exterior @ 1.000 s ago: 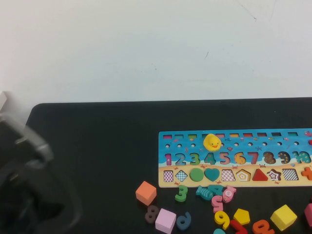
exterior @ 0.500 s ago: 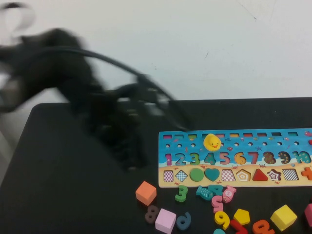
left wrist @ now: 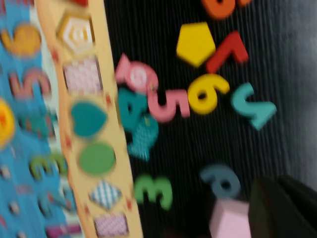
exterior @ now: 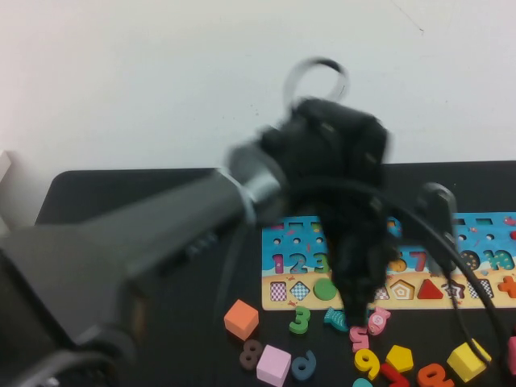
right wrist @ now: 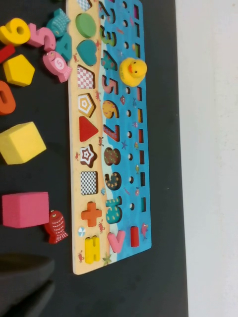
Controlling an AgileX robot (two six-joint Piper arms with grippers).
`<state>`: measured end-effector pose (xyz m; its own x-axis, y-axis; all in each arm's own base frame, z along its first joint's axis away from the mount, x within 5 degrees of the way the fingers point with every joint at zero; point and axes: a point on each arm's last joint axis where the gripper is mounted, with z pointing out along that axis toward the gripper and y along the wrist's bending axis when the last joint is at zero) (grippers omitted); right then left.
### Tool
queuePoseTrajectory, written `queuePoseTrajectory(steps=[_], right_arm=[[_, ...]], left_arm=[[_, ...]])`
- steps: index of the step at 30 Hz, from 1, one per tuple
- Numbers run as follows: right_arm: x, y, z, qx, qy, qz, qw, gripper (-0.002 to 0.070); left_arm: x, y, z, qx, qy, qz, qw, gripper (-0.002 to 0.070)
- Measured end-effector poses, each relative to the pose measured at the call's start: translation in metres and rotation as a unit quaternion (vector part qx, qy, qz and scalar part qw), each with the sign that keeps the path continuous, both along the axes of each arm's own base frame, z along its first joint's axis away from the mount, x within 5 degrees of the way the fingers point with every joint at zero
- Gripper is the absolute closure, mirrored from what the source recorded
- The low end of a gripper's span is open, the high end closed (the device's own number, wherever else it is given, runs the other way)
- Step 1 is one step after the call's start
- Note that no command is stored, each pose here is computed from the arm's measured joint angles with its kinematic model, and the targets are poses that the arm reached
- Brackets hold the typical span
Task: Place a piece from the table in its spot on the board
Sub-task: Pick up the "Pentagon"
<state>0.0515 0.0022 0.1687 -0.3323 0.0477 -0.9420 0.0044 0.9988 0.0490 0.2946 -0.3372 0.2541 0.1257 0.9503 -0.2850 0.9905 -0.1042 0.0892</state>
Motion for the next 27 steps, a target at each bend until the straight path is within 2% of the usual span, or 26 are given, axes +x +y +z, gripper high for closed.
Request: queuePoseTrajectory(steps=[5,9,12,16,18,21,27], right_arm=[[0.000,0.000,0.000,0.000,0.001,0.000,1.000,0.0657],[0.000,0.000,0.000,0.003,0.001,-0.001,1.000,0.0657],[0.000,0.000,0.000,0.004,0.001,-0.001,1.000,0.0657],[0.000,0.000,0.000,0.005,0.001,-0.002,1.000,0.0657],[0.000,0.000,0.000,0.006,0.001,-0.002,1.000,0.0657],[0.000,0.000,0.000,0.006,0.001,-0.002,1.000,0.0657],[0.000,0.000,0.000,0.006,0.001,-0.002,1.000,0.0657]], left_arm=[[-0.021,-0.030,-0.018,0.006,-0.019,-0.036,0.999,0.0676],[-0.021,-0.041,-0.040,0.008,0.003,0.017,1.000,0.0652],[-0.020,-0.045,-0.061,0.018,0.025,0.034,0.999,0.0525],[-0.017,-0.053,-0.081,0.006,0.033,0.054,0.998,0.0252],[-0.013,-0.057,-0.087,-0.013,0.024,0.070,0.997,0.0181],[-0.008,-0.062,-0.090,-0.036,0.008,0.081,0.996,0.0180],[-0.005,-0.069,-0.100,-0.056,-0.001,0.094,0.994,0.0248]])
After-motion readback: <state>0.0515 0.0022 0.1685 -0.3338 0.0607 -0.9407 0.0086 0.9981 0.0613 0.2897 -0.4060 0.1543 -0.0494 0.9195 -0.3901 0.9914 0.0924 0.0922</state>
